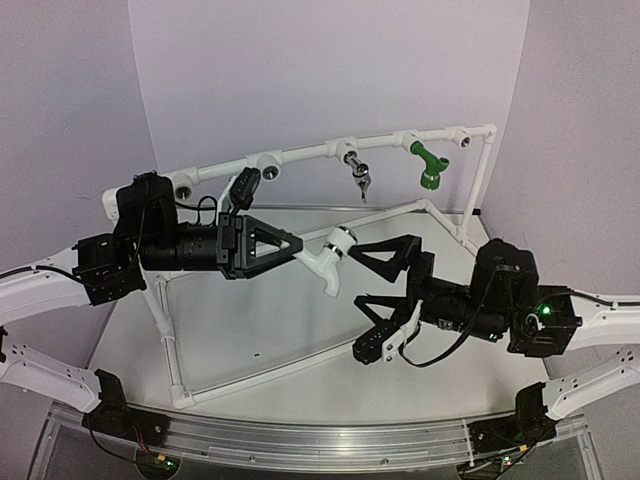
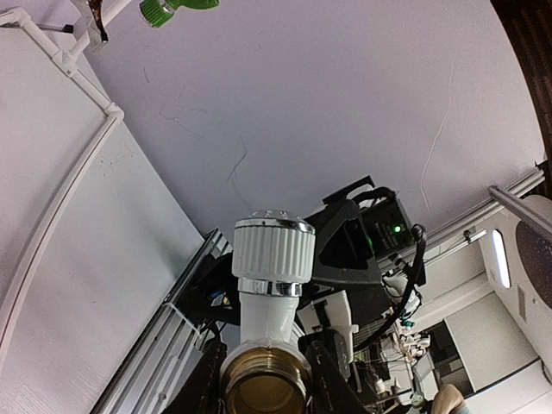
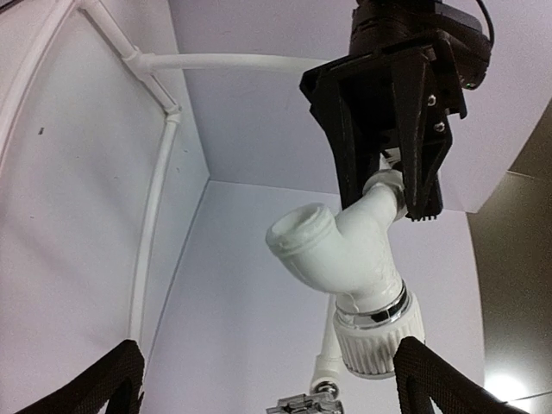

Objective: Install the water faucets

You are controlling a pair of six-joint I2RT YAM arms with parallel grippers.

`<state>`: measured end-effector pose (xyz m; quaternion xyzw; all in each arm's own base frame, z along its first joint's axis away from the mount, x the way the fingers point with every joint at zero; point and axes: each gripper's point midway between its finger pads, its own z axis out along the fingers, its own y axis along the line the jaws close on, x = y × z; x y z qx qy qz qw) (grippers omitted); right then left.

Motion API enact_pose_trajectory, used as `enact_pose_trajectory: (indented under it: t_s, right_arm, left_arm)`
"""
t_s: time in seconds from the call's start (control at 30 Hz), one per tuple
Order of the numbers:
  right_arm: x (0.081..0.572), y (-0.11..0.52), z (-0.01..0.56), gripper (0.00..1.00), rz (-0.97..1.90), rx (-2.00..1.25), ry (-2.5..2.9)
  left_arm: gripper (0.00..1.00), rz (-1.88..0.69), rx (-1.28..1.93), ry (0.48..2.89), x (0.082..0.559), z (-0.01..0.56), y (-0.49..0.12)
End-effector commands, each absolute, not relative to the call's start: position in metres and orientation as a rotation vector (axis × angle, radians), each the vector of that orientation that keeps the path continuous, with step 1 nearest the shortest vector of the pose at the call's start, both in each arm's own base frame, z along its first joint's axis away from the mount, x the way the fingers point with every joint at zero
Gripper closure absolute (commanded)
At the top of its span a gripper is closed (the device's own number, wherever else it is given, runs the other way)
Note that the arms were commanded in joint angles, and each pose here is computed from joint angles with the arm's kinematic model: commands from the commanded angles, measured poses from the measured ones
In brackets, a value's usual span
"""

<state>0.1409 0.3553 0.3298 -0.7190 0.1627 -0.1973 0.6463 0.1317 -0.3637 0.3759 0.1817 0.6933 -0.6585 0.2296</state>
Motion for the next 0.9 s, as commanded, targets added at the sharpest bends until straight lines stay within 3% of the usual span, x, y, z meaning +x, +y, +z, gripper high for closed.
enact_pose_trajectory:
  t_s: [0.0, 0.53, 0.87]
  right_arm:
    - [0.135, 0.357, 0.394, 0.07, -0.524, -1.313, 0.309]
    - [0.126, 0.391, 0.397, 0.57, -0.715, -1.326, 0.039]
    - [0.127, 0.397, 0.400, 0.74, -0.742, -1.312, 0.019]
  left_arm:
    - [1.00, -1.924, 0.429, 1.794, 0.133, 0.406, -0.363]
    - [1.00, -2.028, 0.474, 1.863, 0.126, 0.396, -0.380]
    - [1.00, -2.045, 0.479, 1.887, 0.124, 0.388, -0.382]
